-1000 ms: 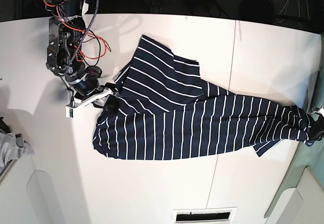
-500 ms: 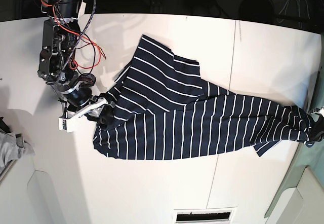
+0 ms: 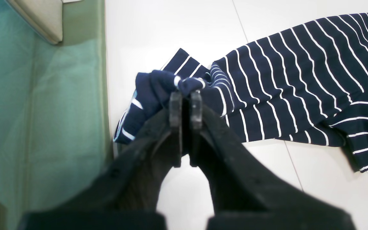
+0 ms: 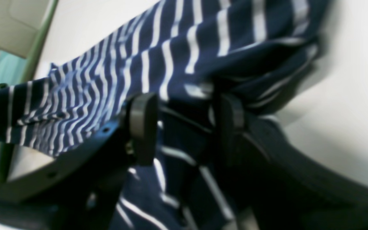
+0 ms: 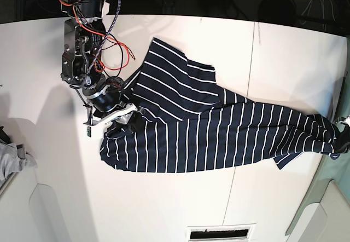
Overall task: Layout the t-shirt on the table in an organized manner, then fold the t-shirt properly
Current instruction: 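Grasp the shirt corner nearest the right gripper with the right gripper, then lift the corner with the right gripper and drag it outward to spread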
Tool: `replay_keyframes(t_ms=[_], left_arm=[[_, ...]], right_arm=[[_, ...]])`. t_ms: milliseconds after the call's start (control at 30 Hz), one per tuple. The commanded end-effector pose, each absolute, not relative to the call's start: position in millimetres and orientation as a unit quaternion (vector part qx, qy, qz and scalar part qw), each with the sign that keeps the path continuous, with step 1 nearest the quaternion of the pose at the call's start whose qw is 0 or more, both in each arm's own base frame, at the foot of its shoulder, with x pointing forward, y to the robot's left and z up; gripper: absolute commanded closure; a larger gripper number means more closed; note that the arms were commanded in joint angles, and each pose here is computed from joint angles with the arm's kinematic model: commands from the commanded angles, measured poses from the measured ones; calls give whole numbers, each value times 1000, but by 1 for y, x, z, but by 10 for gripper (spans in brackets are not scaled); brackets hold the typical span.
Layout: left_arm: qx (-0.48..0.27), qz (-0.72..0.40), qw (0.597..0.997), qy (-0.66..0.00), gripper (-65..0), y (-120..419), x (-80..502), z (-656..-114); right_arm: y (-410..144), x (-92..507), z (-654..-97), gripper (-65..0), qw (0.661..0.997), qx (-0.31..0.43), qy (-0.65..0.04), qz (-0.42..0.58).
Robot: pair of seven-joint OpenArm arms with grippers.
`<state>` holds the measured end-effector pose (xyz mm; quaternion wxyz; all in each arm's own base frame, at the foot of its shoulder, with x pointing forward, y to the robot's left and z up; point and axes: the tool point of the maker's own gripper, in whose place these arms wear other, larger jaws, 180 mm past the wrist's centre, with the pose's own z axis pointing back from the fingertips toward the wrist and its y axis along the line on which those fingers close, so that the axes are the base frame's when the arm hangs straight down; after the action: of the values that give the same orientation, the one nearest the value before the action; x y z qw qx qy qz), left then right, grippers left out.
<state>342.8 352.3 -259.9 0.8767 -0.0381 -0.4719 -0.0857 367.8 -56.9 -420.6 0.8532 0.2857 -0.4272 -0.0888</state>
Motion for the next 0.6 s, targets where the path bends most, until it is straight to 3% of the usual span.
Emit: replay_keyframes(t_ms=[0,433,567], left_arm=[[-31,-94,861,-498,0,356,350,-237],[-32,-94,859,-503,0,356,351,-235],[-32,-94,858,-504,0,356,351,-235]], right_arm=[[-58,383,-397,-291,833,293,-461,-86],[-59,384,-398,-288,836,285,-460,-94],[-64,383,-404,-243,846,265,-454,-94]])
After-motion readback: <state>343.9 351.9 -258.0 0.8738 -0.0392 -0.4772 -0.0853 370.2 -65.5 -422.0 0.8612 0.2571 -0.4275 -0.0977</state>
